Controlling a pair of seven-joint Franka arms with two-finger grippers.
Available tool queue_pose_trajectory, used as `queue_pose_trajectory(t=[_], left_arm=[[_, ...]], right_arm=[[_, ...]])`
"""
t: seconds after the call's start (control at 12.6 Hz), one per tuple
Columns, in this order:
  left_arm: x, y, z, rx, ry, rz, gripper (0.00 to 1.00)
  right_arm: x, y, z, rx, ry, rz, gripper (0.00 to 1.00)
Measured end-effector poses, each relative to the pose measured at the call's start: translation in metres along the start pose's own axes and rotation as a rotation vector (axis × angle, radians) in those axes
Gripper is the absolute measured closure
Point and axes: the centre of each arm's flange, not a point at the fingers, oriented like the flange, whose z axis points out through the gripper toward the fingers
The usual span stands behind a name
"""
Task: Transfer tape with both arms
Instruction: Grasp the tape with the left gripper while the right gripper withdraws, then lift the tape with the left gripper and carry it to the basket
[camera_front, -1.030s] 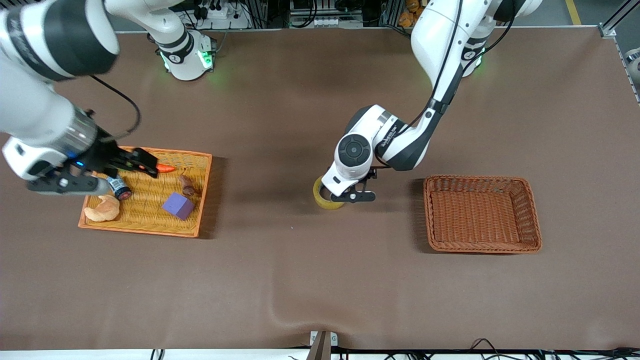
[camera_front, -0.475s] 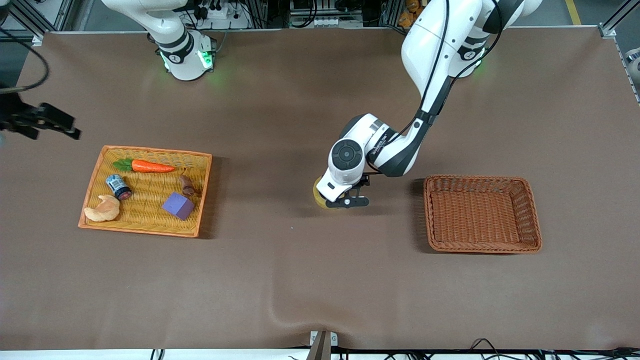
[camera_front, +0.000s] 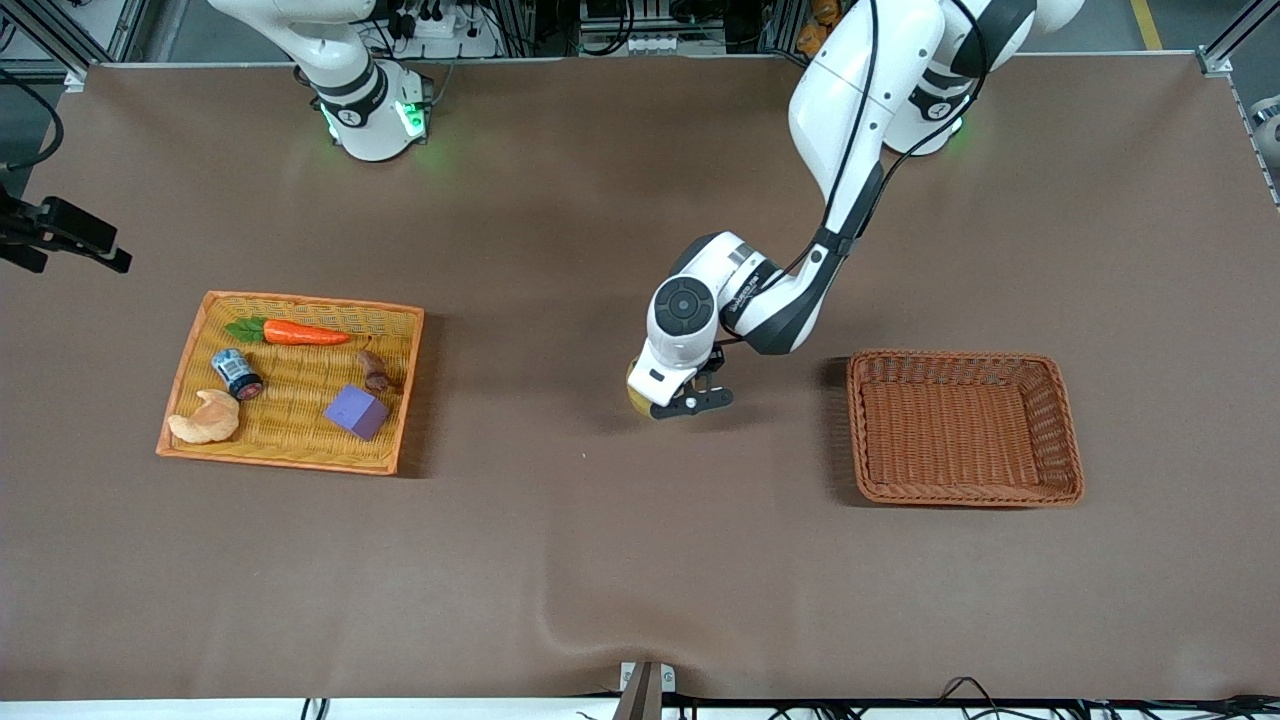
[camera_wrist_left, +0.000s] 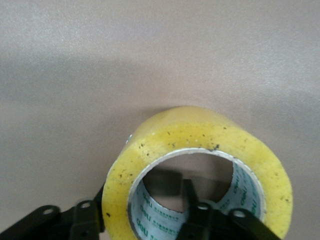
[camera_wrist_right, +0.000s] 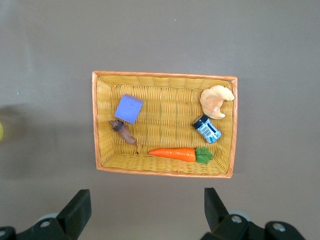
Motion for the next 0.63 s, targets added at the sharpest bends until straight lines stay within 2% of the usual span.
queue_pose_trajectory(t=[0.24,0.48,0.63], left_arm=[[0.004,0.0,-0.004,-0.006,0.01,-0.017,0.77],[0.009,0.004,-0.021,-0.021,0.024,-0.064,0.78],[0.012,0.0,-0.052,-0.004,0.019,-0.089,0.78]], right_arm=[[0.0,0.002,0.0,-0.006,-0.001,0.0,0.0],[0.0,0.002,0.0,-0.028,-0.001,-0.005,0.0],[0.0,0.0,0.0,-0.047,-0.001,-0.011,0.0]])
